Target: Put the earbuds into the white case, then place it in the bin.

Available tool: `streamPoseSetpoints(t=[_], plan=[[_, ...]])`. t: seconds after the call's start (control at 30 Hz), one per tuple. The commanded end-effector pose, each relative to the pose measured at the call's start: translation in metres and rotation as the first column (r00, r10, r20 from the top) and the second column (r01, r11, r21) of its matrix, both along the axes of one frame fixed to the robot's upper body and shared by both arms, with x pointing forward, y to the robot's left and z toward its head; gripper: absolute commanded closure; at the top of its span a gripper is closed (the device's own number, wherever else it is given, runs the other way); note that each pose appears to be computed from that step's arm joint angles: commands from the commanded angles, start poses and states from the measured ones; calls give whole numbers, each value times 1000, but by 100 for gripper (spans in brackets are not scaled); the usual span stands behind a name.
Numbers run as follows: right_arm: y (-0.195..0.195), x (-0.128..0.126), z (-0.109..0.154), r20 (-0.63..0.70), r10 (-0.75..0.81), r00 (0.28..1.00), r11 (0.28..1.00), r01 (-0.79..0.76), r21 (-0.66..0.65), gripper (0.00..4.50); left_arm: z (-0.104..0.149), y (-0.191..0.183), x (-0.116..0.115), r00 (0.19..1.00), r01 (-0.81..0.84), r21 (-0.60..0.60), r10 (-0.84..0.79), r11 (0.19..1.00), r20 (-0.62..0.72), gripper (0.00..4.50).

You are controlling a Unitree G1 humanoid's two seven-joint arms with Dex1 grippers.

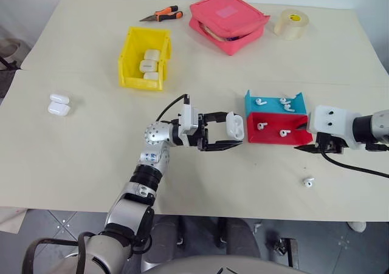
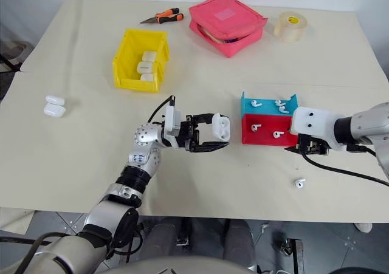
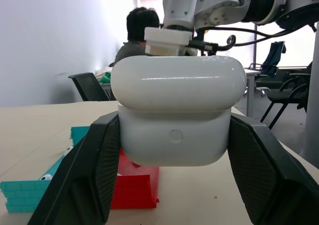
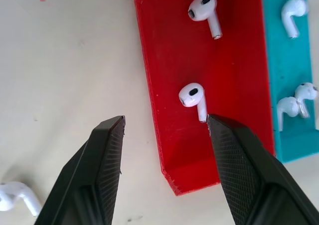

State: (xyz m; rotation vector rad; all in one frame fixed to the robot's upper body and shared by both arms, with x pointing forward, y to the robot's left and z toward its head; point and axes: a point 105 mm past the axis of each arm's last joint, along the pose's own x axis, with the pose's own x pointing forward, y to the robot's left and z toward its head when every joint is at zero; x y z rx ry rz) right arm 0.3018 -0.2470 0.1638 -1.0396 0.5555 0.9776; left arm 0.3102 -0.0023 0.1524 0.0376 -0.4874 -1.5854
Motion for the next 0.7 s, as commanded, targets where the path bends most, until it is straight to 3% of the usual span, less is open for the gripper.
streamPoseSetpoints(t=[0.03,0.33,0.7], plan=[[-1,11,6,36,57,998,996,-54,-64,177,7,-1,-5,999,3,-15,-2,1000,40,171],[11,28,6,31,198,980,974,-193,-118,177,7,2,-8,999,-10,-14,10,1000,40,171],[13,38,-2,0,250,968,954,-247,-168,177,6,6,-11,999,-25,-12,26,1000,35,171]])
